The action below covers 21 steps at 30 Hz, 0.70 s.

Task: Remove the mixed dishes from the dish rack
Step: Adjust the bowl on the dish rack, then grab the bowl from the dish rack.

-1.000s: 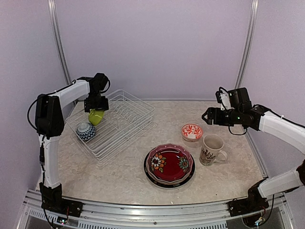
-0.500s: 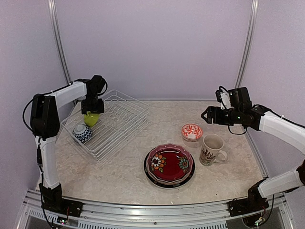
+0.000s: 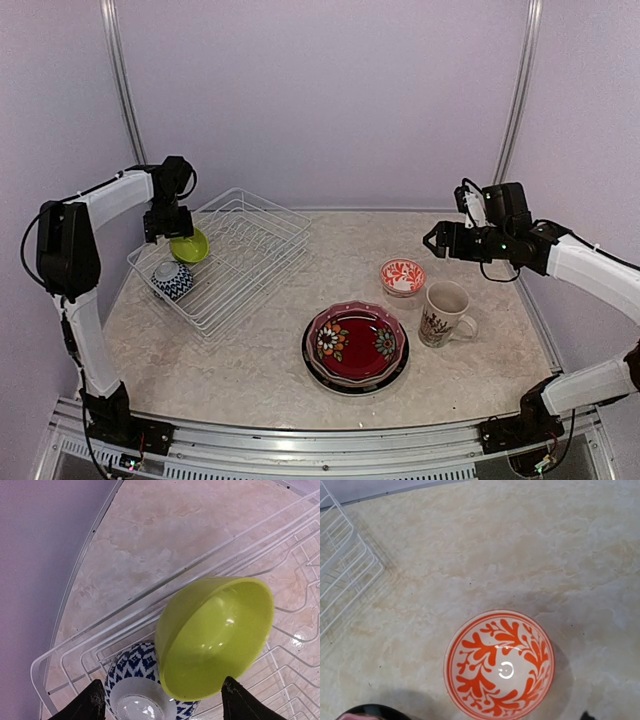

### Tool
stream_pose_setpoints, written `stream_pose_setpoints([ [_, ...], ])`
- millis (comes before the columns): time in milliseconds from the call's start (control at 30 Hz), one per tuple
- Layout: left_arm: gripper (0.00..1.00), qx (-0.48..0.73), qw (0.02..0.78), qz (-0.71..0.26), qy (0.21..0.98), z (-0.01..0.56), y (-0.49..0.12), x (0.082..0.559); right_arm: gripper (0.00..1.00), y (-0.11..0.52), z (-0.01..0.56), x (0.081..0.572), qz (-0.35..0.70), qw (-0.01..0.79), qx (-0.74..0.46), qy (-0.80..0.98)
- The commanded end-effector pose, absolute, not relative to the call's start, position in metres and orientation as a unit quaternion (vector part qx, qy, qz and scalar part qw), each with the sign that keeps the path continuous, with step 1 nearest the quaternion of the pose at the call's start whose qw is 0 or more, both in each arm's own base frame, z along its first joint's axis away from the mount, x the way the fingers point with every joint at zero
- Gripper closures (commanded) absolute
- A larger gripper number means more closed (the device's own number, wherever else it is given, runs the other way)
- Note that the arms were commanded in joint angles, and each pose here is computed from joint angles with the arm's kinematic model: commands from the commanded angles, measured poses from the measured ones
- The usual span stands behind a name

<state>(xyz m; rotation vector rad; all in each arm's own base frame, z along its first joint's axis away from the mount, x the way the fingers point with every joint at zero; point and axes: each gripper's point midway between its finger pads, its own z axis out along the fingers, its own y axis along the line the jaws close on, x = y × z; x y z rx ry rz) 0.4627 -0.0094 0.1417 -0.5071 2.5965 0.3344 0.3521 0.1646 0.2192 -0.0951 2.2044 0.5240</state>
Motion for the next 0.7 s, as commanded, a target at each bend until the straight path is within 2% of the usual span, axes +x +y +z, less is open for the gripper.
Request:
stream_pose_setpoints([
  [0,0.22,-0.196,0.235,0.083,0.948,0.146,-0.010,0.459,0.17,0.167,0.219,0.348,0.216,0.426,-0.040,0.878],
  [267,0.12,-0.170,0.241,-0.006,0.955,0.151,-0.040,0.472,0.17,0.167,0.217,0.346,0.216,0.423,-0.040,0.879],
  [400,0.15,-0.170,0.233,-0.036,0.957,0.146,-0.051,0.474,0.17,0.166,0.215,0.346,0.213,0.422,-0.039,0.880],
  [667,0.26,-0.211,0.226,-0.016,0.951,0.128,-0.026,0.486,0.17,0.166,0.215,0.345,0.213,0.421,-0.038,0.881],
])
